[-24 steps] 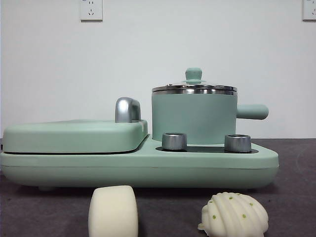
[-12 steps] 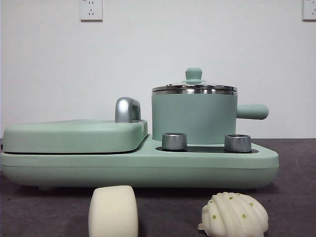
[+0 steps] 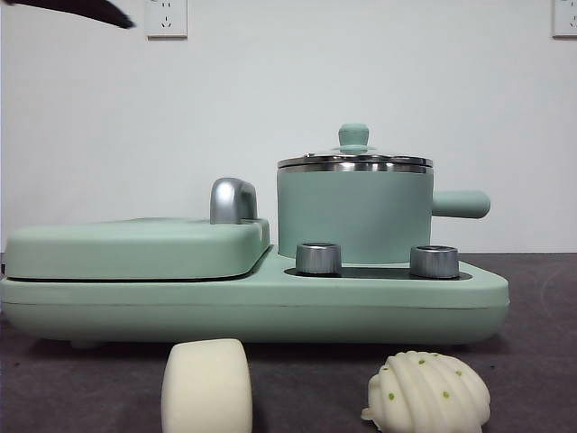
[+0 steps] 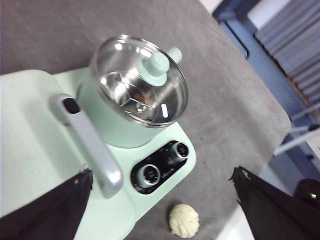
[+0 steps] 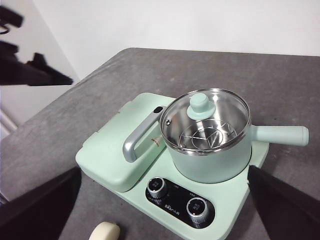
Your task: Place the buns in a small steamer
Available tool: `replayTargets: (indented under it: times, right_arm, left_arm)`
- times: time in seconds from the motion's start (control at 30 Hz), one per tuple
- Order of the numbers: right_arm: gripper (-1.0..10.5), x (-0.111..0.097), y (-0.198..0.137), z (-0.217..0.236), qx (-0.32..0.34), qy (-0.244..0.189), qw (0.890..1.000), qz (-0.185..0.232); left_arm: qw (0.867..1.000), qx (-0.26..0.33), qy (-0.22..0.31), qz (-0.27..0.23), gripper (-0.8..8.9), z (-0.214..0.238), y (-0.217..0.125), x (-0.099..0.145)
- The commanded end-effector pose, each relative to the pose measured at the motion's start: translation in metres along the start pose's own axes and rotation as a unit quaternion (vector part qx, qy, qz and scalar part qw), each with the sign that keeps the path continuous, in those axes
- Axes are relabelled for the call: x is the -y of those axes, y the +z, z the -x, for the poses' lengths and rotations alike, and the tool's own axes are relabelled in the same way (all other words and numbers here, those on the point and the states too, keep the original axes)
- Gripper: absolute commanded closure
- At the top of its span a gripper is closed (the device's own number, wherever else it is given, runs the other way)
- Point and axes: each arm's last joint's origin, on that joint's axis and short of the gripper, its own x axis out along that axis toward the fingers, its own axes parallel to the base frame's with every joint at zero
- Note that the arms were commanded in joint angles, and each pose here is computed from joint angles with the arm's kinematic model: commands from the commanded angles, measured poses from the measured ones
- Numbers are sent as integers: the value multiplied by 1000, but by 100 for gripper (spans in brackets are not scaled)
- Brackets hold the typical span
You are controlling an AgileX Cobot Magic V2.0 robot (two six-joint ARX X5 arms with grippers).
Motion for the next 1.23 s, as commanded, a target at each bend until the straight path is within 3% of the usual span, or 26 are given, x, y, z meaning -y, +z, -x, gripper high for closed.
replayTargets:
  times: [0.03, 0.4, 0.67, 0.97, 1.23]
  right_arm:
    - [365, -1, 4, 1, 4, 1, 1000, -1]
    - [365, -1, 3, 1, 3, 1, 1000, -10]
    - [365, -1, 3, 1, 1, 1, 1000, -20]
    - [365, -1, 3, 1, -1, 1, 1000, -24]
    - [365, -1, 2, 1, -1, 1, 1000, -24]
  left_arm:
    - [1000, -14, -2, -4, 356, -12, 26, 1]
    - [992, -126, -11, -28, 353, -82, 90, 10]
    - [988, -151, -5, -44, 348, -121, 116, 31]
    - [982, -167, 59, -70, 349, -182, 112, 35]
    - [966, -185, 101, -152, 355, -216, 98, 42]
